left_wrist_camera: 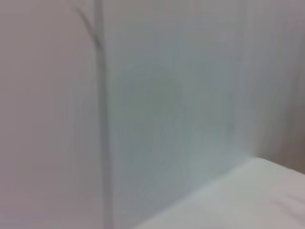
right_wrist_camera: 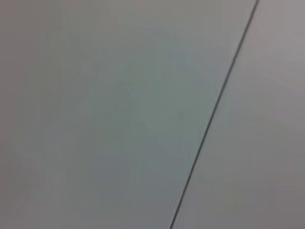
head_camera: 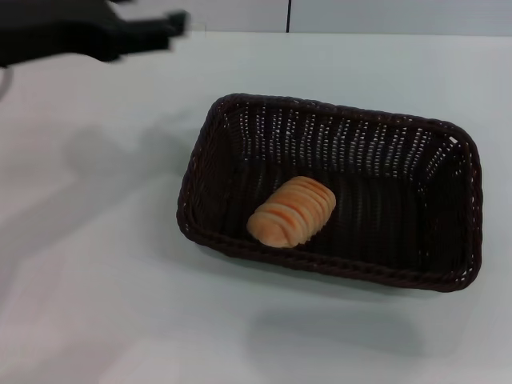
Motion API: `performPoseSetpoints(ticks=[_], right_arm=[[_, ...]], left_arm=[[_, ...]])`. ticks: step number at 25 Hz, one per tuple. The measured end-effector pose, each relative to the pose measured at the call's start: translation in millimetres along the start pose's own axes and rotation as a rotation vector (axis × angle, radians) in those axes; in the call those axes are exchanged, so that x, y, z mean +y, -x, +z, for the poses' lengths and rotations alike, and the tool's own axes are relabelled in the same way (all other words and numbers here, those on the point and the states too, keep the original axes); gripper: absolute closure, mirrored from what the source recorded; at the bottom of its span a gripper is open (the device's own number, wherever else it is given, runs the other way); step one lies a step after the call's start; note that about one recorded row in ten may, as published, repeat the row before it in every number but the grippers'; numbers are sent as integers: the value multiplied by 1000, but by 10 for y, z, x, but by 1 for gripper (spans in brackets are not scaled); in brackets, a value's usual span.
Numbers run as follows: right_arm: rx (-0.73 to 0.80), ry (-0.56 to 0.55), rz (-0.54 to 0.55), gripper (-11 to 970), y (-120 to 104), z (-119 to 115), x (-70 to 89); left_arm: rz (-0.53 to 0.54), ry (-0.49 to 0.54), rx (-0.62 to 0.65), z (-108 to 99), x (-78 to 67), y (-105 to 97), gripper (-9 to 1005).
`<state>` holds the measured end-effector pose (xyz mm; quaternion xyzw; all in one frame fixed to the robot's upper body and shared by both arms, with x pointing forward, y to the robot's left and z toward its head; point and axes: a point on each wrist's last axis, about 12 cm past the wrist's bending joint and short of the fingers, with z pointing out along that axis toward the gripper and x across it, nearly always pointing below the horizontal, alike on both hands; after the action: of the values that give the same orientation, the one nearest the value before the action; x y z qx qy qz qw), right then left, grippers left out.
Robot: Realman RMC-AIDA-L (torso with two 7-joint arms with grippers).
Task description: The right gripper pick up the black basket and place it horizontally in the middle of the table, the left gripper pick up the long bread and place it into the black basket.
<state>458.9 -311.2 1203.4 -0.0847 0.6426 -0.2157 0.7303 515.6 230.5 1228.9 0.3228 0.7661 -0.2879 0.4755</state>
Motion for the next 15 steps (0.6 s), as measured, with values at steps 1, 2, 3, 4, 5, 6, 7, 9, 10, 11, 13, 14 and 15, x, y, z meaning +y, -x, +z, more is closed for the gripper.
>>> performPoseSetpoints(ticks=[1, 2, 3, 4, 5, 6, 7, 9, 10, 11, 13, 14, 15], right_arm=[[0, -3, 10, 375, 5, 4, -10], [1, -3, 15, 375, 5, 7, -14], [3, 0, 19, 375, 6, 10, -13], [5, 0, 24, 375, 5, 11, -12], [10, -3, 41, 376, -5, 11, -17], [10, -3, 41, 376, -5, 11, -17], [16, -6, 60, 376, -17, 10, -22], [18, -7, 64, 376, -21, 7, -24], [18, -7, 64, 376, -21, 7, -24], [20, -6, 67, 376, -24, 3, -20], [19, -2, 72, 376, -17, -3, -3], [19, -2, 72, 376, -17, -3, -3], [19, 1, 76, 376, -13, -7, 9]], left_arm=[[0, 0, 0, 0, 0, 0, 156], [0, 0, 0, 0, 0, 0, 156], [68, 243, -107, -513, 245, 11, 156], [72, 316, -153, -709, 295, -2, 156], [64, 393, -270, -1062, 346, -42, 156], [64, 393, -270, -1062, 346, -42, 156], [65, 431, -349, -1264, 367, -98, 156], [69, 452, -384, -1364, 374, -146, 156], [69, 452, -384, -1364, 374, -146, 156], [80, 486, -445, -1521, 389, -232, 156], [87, 510, -473, -1604, 407, -293, 156], [87, 510, -473, -1604, 407, -293, 156], [92, 541, -498, -1686, 437, -374, 156]])
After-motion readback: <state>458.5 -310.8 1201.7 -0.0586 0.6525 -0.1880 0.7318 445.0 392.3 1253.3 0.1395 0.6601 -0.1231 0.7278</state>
